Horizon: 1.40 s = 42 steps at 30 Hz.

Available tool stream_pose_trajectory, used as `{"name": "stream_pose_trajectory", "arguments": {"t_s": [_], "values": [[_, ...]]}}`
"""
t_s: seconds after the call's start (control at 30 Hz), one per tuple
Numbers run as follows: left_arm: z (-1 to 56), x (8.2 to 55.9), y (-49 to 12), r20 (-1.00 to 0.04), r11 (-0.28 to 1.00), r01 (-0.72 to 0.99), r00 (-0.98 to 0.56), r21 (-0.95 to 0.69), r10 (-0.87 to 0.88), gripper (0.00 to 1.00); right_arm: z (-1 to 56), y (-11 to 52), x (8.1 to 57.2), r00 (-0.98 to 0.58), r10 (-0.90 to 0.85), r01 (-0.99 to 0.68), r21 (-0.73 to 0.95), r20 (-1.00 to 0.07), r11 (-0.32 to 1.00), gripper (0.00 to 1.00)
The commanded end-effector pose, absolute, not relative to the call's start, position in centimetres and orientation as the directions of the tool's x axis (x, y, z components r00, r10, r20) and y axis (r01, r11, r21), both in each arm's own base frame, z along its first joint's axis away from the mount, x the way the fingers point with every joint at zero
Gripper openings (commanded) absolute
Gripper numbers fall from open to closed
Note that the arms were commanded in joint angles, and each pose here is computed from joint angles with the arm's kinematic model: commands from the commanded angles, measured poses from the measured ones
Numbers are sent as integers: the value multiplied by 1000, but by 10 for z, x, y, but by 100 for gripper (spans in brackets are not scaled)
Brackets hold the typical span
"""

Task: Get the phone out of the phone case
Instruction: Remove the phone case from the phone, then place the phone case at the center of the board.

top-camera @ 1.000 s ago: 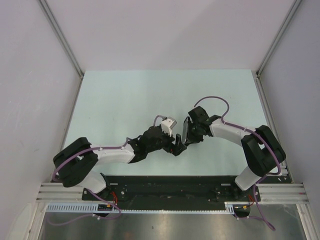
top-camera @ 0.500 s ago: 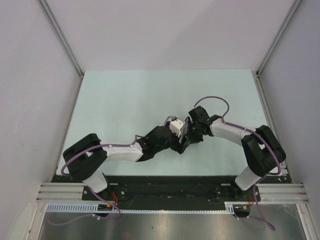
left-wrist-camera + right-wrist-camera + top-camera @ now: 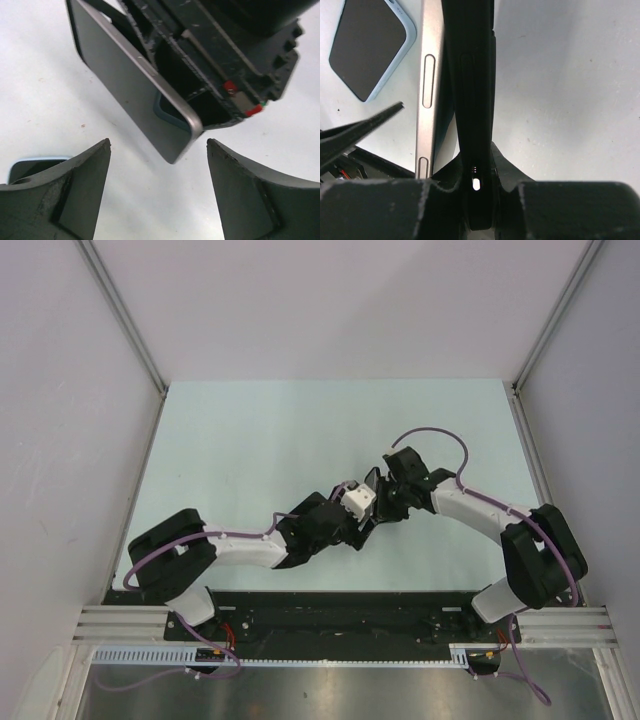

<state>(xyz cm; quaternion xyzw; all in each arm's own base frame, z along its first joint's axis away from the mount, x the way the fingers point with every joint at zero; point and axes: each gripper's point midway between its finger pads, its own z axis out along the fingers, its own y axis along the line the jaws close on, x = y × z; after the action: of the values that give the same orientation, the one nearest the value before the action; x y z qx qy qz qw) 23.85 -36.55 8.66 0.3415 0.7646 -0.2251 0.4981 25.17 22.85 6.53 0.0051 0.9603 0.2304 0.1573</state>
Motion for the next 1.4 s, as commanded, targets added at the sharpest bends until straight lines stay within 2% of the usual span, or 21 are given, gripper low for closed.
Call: {"name": "stream_pose_trajectory", "arguments": {"t_s": [0.0, 0.43, 0.53, 0.6, 0.8, 0.83, 0.87, 0.97, 1.23, 1.33, 1.37], "values": [[106, 259, -357, -939, 728, 675, -164, 115, 301, 80, 87, 228, 253, -934, 58, -118, 457, -353, 882, 0], [119, 280, -348, -944, 803, 571, -136, 174, 301, 71, 87, 229, 249, -936, 56, -123, 472, -347, 873, 0], [123, 286, -344, -947, 830, 531, -141, 172, 287, 63, 93, 231, 248, -932, 57, -132, 482, -358, 866, 0], [124, 287, -347, -947, 834, 524, -145, 172, 286, 54, 96, 232, 248, -930, 59, -136, 490, -362, 861, 0], [119, 286, -365, -942, 821, 553, -179, 144, 285, 47, 98, 236, 246, -930, 53, -146, 498, -364, 855, 0], [119, 287, -366, -940, 819, 555, -181, 145, 289, 42, 99, 236, 245, -931, 54, -145, 500, -361, 854, 0], [122, 288, -368, -942, 819, 556, -179, 143, 285, 23, 100, 237, 244, -929, 53, -151, 506, -366, 849, 0], [124, 290, -366, -941, 831, 537, -185, 145, 284, 0, 105, 235, 244, -924, 56, -156, 507, -377, 848, 0], [154, 293, -346, -951, 859, 483, -146, 172, 273, 0, 105, 202, 235, -923, 67, -127, 465, -378, 876, 0], [170, 298, -333, -958, 867, 467, -125, 173, 258, 0, 105, 175, 231, -915, 90, -89, 417, -392, 905, 0], [180, 299, -331, -965, 870, 470, -121, 151, 232, 0, 103, 158, 236, -901, 118, -42, 354, -419, 934, 0]]}}
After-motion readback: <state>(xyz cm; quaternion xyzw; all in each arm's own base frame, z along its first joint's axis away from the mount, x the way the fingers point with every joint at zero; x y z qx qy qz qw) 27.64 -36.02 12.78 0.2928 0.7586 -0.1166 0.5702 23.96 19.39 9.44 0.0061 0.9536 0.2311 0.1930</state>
